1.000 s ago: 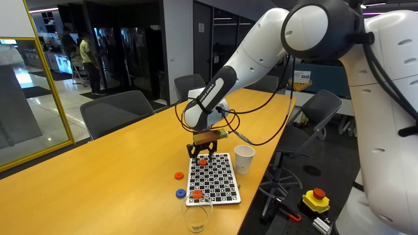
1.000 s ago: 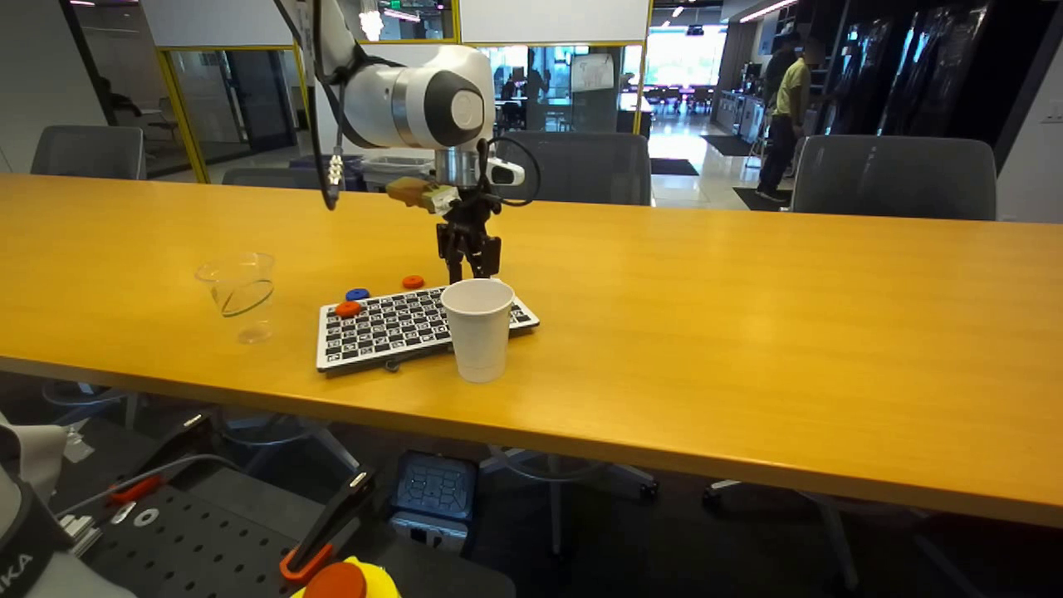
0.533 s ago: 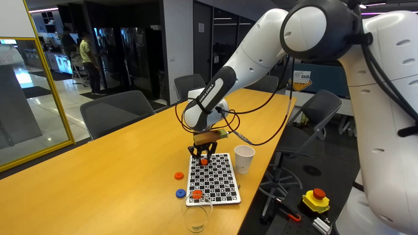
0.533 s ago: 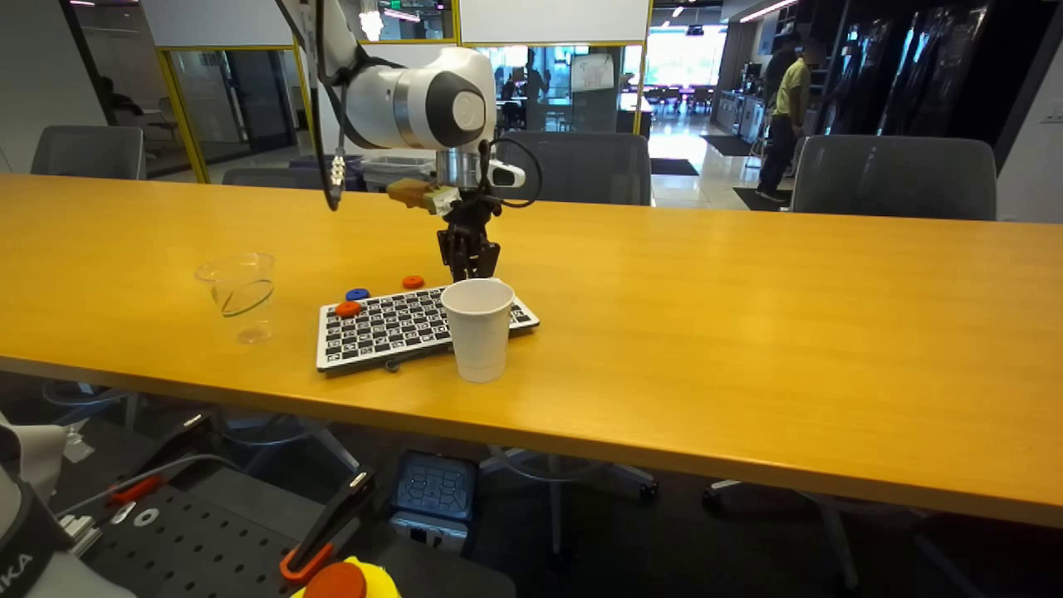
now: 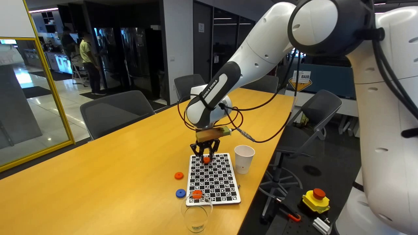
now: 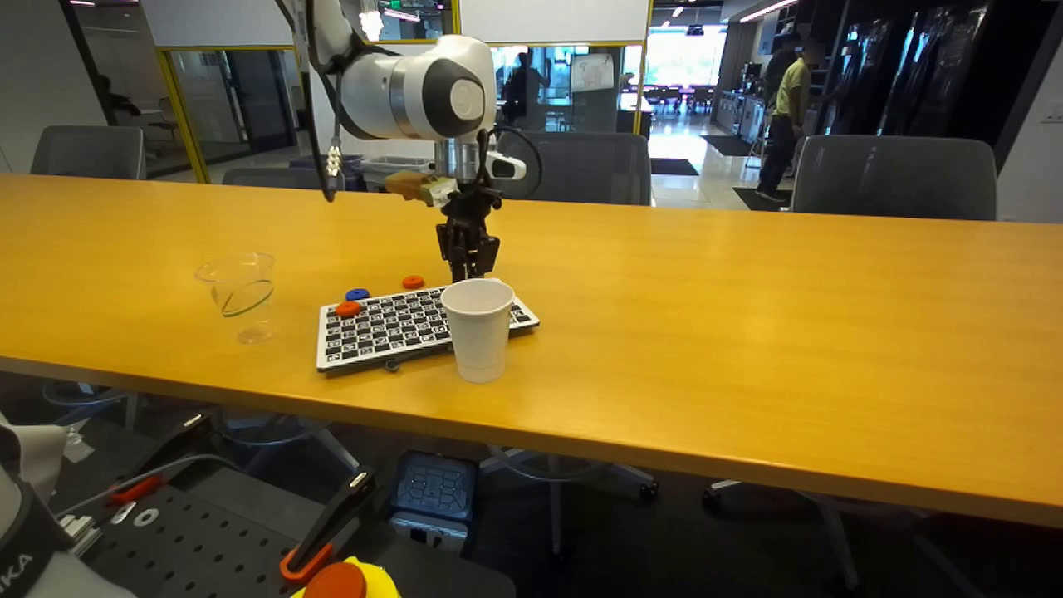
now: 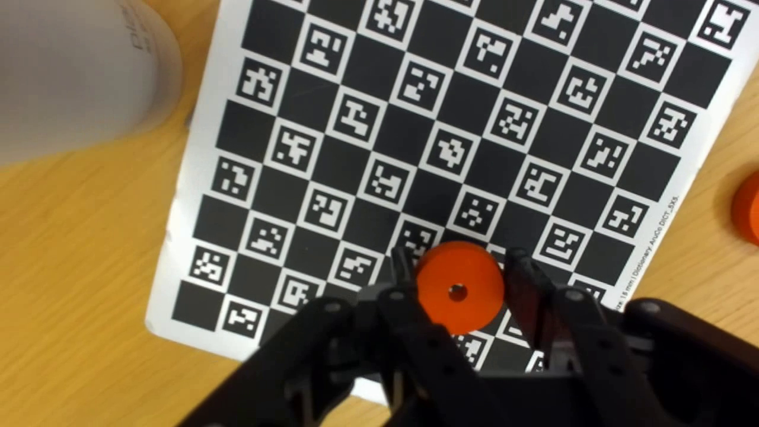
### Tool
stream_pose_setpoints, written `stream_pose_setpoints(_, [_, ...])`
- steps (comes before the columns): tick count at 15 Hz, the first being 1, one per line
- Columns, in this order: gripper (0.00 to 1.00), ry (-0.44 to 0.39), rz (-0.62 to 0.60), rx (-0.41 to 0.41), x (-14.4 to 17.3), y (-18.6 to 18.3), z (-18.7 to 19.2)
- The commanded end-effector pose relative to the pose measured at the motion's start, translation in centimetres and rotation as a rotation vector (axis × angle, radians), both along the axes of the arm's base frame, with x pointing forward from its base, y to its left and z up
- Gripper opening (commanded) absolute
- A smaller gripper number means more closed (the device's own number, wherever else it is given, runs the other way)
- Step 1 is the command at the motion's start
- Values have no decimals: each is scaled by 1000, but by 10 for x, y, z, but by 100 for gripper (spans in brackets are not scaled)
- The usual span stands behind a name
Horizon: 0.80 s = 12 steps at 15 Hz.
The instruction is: Put the four orange rings inside the white cup, put the blue ring inside the clear cup
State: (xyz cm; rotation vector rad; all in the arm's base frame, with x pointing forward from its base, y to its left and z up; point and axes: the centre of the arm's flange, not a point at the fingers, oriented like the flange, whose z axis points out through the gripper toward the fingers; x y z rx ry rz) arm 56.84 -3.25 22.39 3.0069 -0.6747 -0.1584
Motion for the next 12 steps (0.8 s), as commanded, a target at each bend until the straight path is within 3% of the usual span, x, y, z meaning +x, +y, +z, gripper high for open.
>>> stream_pose_setpoints(1, [19, -61, -26, 1, -52, -7, 50])
stream_pose_setpoints(8, [19, -141, -57, -22, -137, -13, 120])
stream_pose_setpoints(12, [19, -183, -104, -50, -170, -15, 138])
